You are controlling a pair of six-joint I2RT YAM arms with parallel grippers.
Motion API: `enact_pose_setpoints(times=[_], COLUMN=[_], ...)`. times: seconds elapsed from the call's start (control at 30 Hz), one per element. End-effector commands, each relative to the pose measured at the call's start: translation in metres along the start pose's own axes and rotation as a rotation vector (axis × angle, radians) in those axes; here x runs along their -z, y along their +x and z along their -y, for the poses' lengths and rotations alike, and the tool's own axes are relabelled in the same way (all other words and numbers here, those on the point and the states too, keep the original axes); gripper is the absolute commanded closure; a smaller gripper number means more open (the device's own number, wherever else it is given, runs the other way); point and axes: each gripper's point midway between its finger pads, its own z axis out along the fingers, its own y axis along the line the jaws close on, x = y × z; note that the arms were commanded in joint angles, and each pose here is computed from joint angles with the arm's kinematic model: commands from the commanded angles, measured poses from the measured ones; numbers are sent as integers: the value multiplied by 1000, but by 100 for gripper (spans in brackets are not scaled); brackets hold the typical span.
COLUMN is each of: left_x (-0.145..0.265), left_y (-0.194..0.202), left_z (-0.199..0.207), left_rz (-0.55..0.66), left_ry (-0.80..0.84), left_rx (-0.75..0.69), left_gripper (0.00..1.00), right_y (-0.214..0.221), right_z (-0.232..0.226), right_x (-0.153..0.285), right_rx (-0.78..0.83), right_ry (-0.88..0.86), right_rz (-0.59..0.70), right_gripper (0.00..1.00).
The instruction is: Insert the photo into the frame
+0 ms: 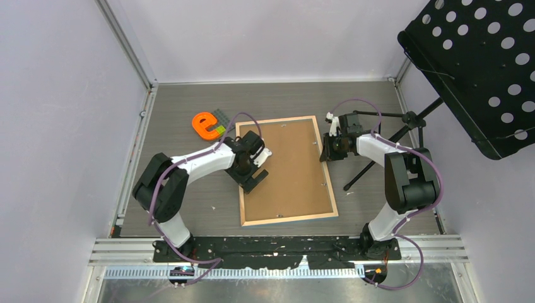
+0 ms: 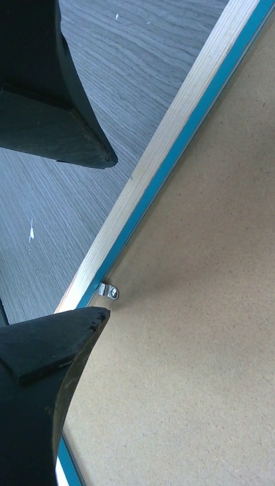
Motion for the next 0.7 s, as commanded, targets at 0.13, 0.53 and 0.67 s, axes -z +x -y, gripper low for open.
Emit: enact_pose_setpoints(times=[0.13,0.53,0.67], left_x=[17,28,28], left_y=[-23,-40,-55], left_z=[-12,-53,-58], left_rz=[95,116,103], left_ry=[-17,54,63], left_rx=[9,156,166], left_gripper=[12,8,10], right_y=[-26,-14,-6], right_z=[-8,-9,-11], right_x=[3,10,15], right_rx=[31,54,51], right_ry=[-41,-43,-48], right_rz=[80,48,32], right_gripper=[94,94,94])
